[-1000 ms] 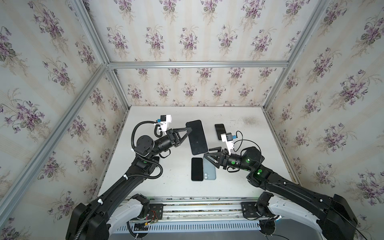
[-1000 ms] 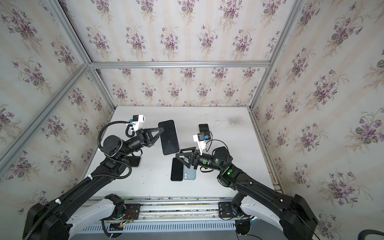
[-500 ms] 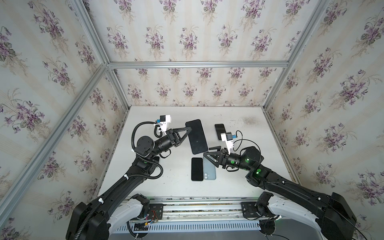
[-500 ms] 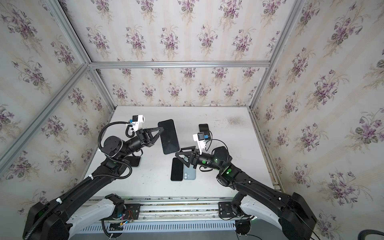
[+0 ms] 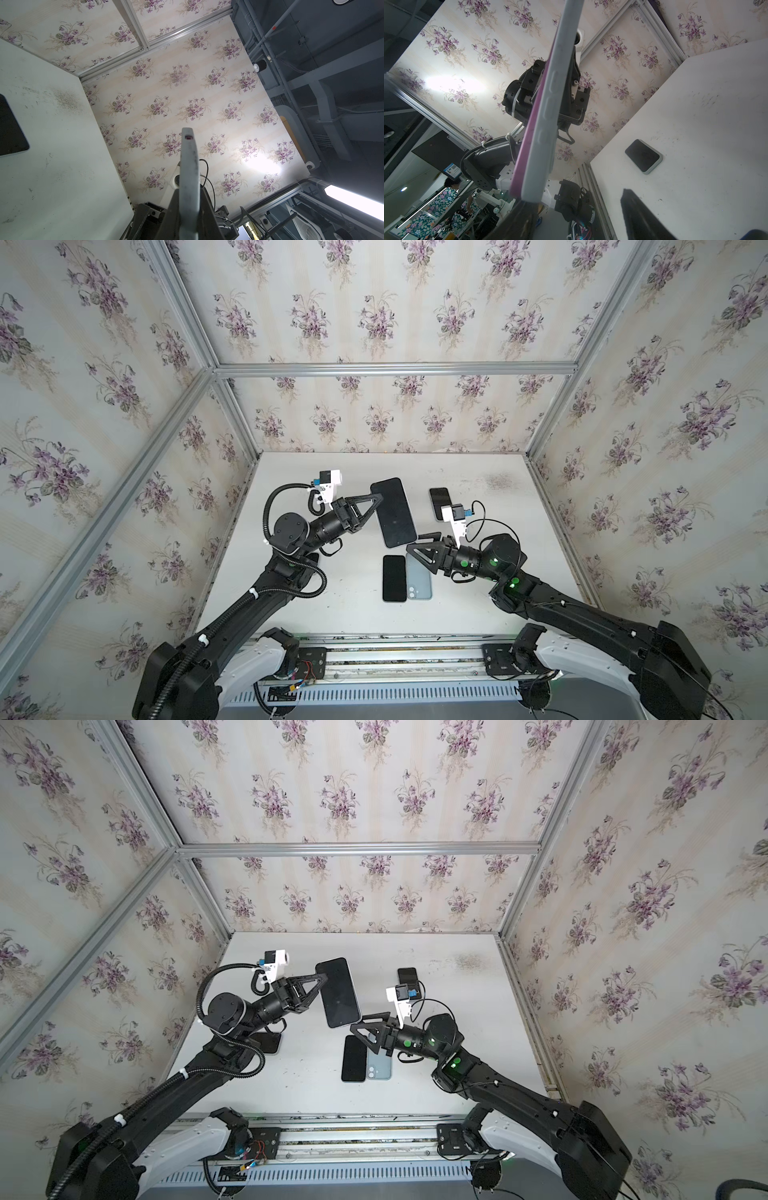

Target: Take the phone out of the phone case

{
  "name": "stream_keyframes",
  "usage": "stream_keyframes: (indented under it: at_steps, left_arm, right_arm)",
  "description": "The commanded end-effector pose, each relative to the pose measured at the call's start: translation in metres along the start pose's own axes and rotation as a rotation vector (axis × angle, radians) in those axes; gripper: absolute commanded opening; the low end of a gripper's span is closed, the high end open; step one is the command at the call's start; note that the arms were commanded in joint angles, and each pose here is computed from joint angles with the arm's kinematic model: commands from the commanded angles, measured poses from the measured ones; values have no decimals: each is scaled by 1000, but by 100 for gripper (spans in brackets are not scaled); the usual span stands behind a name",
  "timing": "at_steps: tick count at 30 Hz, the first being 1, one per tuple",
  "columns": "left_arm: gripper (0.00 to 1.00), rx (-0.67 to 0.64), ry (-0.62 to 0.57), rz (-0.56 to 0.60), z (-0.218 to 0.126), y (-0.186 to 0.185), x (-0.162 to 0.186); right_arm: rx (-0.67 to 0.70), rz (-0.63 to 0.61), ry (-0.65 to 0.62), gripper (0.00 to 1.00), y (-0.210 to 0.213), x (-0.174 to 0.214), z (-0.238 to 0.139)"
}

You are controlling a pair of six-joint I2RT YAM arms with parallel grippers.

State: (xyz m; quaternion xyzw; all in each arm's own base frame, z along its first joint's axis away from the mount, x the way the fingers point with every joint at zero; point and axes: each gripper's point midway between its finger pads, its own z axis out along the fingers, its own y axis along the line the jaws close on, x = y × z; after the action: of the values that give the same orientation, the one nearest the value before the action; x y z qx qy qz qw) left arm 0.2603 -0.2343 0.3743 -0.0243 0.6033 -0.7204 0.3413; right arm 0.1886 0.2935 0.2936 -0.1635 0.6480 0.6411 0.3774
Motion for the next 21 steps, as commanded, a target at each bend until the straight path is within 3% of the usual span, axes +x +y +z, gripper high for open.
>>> stream_keyframes:
  at_steps: [1, 21]
  left_arm:
    - [0, 63, 19, 46, -1, -17, 3]
    - [0, 63, 6, 73, -7, -17, 5]
  right_arm:
    - [-22, -30, -74, 67, 9, -17, -1]
    - [34, 17, -190, 68, -8, -29, -6]
